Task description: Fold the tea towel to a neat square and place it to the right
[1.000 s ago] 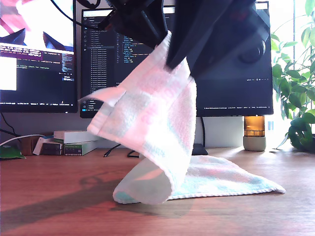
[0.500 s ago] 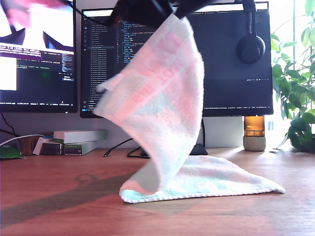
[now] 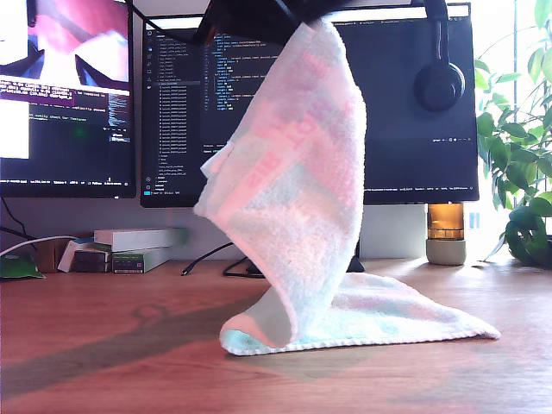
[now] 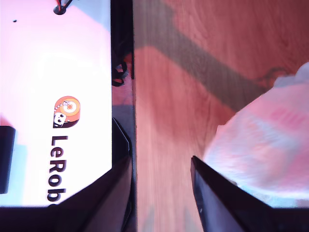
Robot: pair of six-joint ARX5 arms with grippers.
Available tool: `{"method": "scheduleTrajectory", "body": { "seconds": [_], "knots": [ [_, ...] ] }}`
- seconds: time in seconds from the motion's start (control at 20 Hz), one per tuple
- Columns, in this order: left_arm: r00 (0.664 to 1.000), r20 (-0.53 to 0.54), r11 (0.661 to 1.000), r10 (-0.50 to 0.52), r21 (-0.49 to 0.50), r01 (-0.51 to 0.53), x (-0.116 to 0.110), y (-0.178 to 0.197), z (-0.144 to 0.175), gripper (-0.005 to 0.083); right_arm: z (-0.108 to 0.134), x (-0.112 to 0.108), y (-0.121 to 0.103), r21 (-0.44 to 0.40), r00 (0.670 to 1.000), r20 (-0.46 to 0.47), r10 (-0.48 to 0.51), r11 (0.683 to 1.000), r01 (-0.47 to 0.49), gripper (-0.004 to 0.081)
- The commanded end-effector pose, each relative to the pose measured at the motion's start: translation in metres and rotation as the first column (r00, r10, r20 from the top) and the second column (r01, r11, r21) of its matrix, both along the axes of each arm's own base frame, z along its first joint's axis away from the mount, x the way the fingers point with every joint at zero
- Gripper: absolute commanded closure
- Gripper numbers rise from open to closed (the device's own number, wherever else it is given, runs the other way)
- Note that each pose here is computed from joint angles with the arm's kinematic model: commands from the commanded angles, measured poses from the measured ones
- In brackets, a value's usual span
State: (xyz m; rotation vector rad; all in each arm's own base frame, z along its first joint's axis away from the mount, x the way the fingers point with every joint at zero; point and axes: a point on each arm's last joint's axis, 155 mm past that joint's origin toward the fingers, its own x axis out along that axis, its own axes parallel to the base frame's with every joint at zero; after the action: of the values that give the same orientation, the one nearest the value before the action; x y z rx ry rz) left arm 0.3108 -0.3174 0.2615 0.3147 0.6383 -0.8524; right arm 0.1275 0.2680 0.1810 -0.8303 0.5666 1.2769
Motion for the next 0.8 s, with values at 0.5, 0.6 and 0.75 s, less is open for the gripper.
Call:
{"method": "scheduleTrajectory", "body": {
  "seconds": [0.5,0.6,0.75],
  "knots": [
    [0.923,-0.116,0.847,0.368,0.452,-0.281,0.037,0.099,-0.112,0.0797,-0.021,0.024,-0.005,-0.072,0.987,0.009,-0.162,0.984,0.163,0.042],
    [0.908,-0.126,0.831,0.4,0.468,-0.301,0.05,0.108,-0.127,0.0797,-0.02,0.026,-0.004,-0.065,0.986,0.012,-0.167,0.984,0.167,0.042],
    [0.879,-0.131,0.81,0.459,0.468,-0.353,0.067,0.129,-0.134,0.0797,-0.017,0.033,0.003,-0.036,0.984,0.022,-0.174,0.984,0.175,0.042]
  ]
}}
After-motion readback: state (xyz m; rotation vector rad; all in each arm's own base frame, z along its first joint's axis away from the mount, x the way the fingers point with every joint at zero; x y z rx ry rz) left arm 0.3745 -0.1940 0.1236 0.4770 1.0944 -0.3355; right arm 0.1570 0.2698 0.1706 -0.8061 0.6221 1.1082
